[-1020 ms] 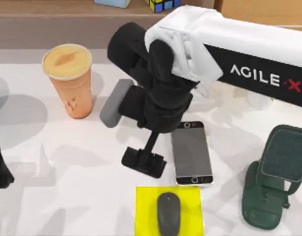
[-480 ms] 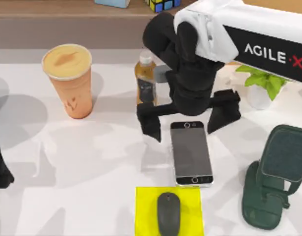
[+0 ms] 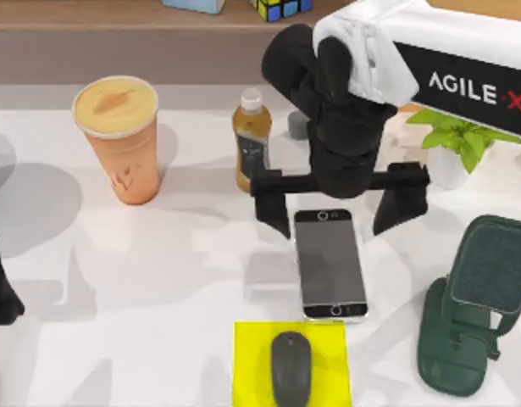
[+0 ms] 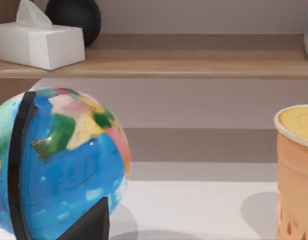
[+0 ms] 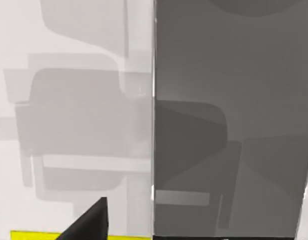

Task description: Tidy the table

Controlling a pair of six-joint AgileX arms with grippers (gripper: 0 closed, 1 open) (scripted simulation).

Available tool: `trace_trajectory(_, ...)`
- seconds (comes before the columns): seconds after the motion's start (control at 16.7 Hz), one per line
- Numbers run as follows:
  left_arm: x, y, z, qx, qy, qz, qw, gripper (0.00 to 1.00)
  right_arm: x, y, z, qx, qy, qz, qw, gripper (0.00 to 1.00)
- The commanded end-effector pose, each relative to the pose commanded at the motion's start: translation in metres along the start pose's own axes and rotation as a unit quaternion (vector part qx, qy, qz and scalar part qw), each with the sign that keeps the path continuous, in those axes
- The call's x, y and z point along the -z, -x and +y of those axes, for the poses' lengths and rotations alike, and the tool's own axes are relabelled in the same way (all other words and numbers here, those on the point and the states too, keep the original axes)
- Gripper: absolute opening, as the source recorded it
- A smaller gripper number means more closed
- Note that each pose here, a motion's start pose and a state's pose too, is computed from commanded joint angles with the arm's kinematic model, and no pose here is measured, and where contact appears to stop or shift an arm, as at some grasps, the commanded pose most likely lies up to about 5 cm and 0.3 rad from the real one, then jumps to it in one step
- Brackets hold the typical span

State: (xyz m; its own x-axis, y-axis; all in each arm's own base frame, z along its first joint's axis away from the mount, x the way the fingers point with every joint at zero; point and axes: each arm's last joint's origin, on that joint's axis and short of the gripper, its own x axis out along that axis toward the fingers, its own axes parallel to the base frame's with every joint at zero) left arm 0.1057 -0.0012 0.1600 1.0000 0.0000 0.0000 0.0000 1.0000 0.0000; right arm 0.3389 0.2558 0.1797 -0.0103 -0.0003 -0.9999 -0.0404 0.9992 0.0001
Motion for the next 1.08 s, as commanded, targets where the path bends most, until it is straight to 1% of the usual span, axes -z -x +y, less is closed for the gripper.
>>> trace_trajectory(0.18,0.0,0.0,0.0,0.0,0.0,0.0,1.0,1.0,0.001,-0.003,0.001,-0.001,0.002,-0.001,1.0,1.0)
trace_trajectory(0.66,0.0,0.0,0.0,0.0,0.0,0.0,1.0,1.0,0.0,-0.068,0.0,0.0,0.0,0.0,1.0,1.0)
trace_trajectory(0.9,0.0,0.0,0.0,0.0,0.0,0.0,1.0,1.0,0.0,-0.07,0.0,0.0,0.0,0.0,1.0,1.0)
trace_trajectory(1.08,0.0,0.0,0.0,0.0,0.0,0.0,1.0,1.0,0.0,-0.07,0.0,0.0,0.0,0.0,1.0,0.77)
